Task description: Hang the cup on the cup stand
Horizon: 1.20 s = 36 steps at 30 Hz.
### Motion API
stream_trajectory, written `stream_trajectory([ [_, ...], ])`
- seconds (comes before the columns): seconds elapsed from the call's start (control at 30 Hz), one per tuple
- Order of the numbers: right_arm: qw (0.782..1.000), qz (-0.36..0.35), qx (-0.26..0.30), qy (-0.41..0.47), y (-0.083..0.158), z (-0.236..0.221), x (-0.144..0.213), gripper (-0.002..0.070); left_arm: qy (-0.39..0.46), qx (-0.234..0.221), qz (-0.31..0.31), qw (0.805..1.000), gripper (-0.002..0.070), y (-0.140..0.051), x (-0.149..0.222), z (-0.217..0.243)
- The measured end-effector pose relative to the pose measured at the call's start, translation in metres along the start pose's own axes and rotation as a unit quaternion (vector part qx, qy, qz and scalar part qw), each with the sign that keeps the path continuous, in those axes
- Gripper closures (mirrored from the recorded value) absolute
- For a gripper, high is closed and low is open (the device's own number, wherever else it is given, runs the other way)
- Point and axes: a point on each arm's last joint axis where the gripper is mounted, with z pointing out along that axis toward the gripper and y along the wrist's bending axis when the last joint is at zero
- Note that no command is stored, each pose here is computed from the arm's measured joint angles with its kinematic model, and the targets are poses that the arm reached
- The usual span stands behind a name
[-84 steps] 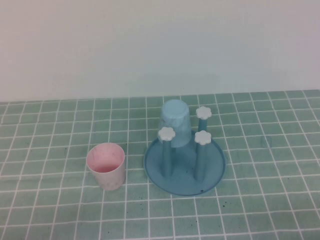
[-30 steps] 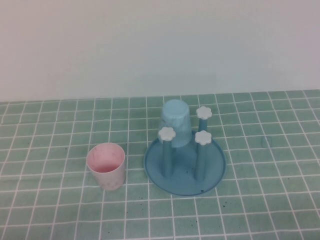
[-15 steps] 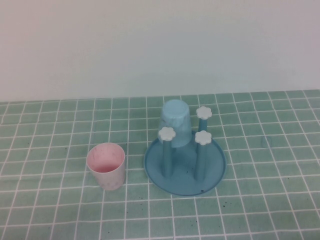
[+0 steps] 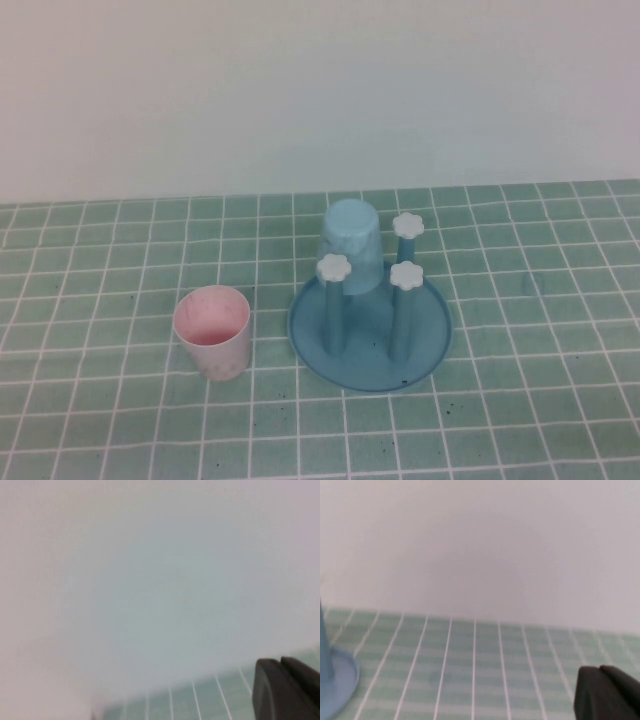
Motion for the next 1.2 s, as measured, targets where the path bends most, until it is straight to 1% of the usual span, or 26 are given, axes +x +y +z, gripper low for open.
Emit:
stream_trajectory([
  [0.07,0.998,0.0,0.011,-0.068,-0.002,-0.001,-0.012,0.0678,-0.055,-0.01,-0.001,0.998,0.0677,0.002,-0.01,-0.001],
  [0.13,0.993,0.0,0.018,-0.119,-0.003,-0.003,-0.021,0.0678,-0.108,-0.019,-0.003,0.994,0.0677,0.004,-0.02,-0.002],
  [0.27,0.985,0.0,0.027,-0.173,-0.005,-0.006,-0.031,0.0678,-0.167,-0.029,-0.011,0.985,0.0677,0.006,-0.03,-0.005],
  [0.43,0.983,0.0,0.028,-0.181,-0.005,-0.006,-0.032,0.0678,-0.175,-0.029,-0.018,0.984,0.0677,0.006,-0.032,-0.006],
  [0.47,0.983,0.0,0.028,-0.181,-0.005,-0.006,-0.032,0.0678,-0.176,-0.028,-0.029,0.984,0.0677,0.006,-0.032,-0.006],
  [0.6,0.982,0.0,0.029,-0.188,-0.005,-0.007,-0.034,0.0678,-0.178,-0.014,-0.109,0.978,0.0677,0.006,-0.032,-0.006],
  [0.77,0.977,0.012,0.03,-0.212,-0.006,-0.008,-0.038,0.0678,-0.18,-0.016,-0.146,0.973,0.0677,0.008,-0.032,-0.006],
  [0.83,0.977,0.012,0.03,-0.211,-0.006,-0.008,-0.037,0.0678,-0.181,-0.012,-0.174,0.968,0.0677,0.008,-0.032,-0.006],
  [0.9,0.982,0.012,0.026,-0.184,-0.005,-0.007,-0.037,0.0678,-0.147,-0.003,-0.21,0.967,0.0677,0.007,-0.03,-0.004],
  [0.97,0.989,0.012,0.019,-0.147,-0.005,-0.008,-0.042,0.0678,-0.102,0.005,-0.235,0.966,0.0677,0.007,-0.041,-0.005],
  [1.1,0.998,0.0,0.003,-0.07,-0.004,-0.02,-0.064,0.0678,-0.005,0.01,-0.219,0.976,0.0677,0.008,-0.068,-0.012],
  [1.2,1.0,-0.015,-0.013,0.02,-0.003,-0.023,-0.066,0.0678,0.086,0.013,-0.198,0.976,0.0677,0.009,-0.082,-0.002],
])
